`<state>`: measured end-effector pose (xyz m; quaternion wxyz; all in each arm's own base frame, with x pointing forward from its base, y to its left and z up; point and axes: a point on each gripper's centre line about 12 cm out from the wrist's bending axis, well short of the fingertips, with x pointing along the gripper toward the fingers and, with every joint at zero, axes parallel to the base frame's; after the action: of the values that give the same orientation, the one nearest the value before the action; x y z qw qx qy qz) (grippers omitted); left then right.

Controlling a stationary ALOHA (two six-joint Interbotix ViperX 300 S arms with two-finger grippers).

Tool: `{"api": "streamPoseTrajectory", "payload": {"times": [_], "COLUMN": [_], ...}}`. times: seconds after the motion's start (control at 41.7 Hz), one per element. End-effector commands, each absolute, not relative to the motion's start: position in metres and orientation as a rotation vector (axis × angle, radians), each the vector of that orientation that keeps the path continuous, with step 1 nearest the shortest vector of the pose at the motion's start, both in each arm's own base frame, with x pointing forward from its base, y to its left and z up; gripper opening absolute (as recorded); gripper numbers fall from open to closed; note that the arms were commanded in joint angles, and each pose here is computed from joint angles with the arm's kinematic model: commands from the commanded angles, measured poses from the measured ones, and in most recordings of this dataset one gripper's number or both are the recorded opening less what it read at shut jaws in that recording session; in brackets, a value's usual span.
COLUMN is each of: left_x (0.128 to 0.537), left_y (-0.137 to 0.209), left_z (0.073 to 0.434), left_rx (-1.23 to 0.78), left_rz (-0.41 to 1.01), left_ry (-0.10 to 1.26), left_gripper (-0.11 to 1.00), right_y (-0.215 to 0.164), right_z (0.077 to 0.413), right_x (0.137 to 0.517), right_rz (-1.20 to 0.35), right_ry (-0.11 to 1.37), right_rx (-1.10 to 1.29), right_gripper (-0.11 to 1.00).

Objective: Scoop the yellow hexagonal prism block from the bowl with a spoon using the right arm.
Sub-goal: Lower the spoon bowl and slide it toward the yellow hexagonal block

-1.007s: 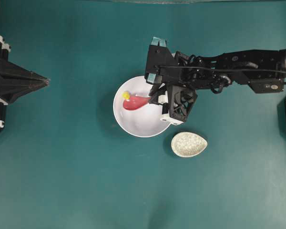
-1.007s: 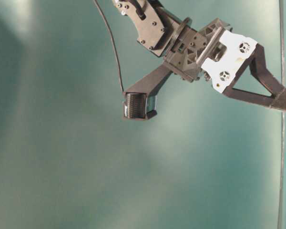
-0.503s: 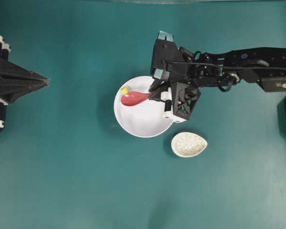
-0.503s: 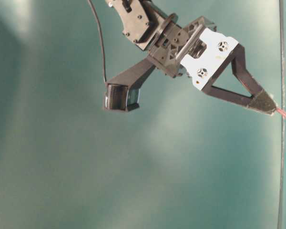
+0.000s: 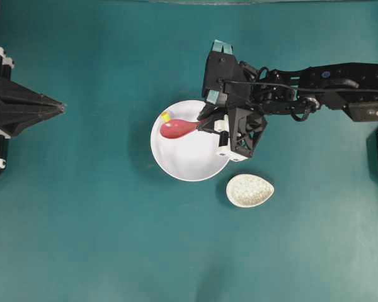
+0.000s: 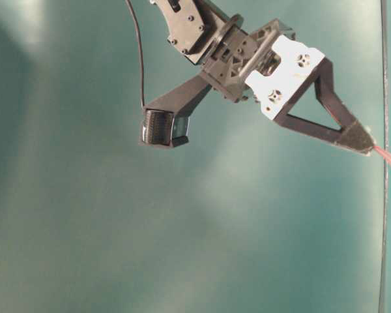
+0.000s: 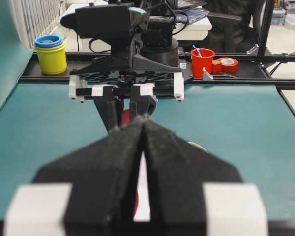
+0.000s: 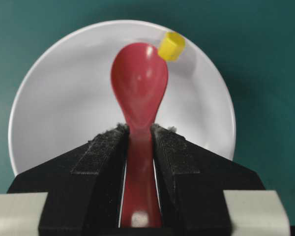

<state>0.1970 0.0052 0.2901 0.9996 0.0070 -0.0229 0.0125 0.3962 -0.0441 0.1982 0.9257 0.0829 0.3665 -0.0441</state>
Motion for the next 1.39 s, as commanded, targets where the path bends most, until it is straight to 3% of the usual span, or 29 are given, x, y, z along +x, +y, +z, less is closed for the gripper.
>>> {"api": "streamPoseTrajectory", "payload": {"times": [0.0,0.935,1.199,1.367], "left_x": [0.200,0.200,0.200,0.201], "left_y": [0.005,0.005,0.006,0.005], "left_z": [0.299,0.298,0.298,0.298], "left_rx": [0.016,0.016,0.016,0.016], "left_rz": [0.026,0.024,0.026,0.024], "left_ry": [-0.069,-0.061,-0.060,-0.058], "left_gripper": [0.01,0.01,0.01,0.01], "right_y": [-0.045,-0.031,-0.023,-0.024], "right_z": [0.216,0.255,0.271,0.264], "right_x": [0.397,0.381,0.361,0.354], "right_rz": [-0.093,-0.051,-0.015,-0.015], "right_ry": [0.698,0.646,0.728,0.836], "right_rx": [0.165,0.164,0.204,0.257], "right_gripper": [0.23,0.23,0.23,0.23]}}
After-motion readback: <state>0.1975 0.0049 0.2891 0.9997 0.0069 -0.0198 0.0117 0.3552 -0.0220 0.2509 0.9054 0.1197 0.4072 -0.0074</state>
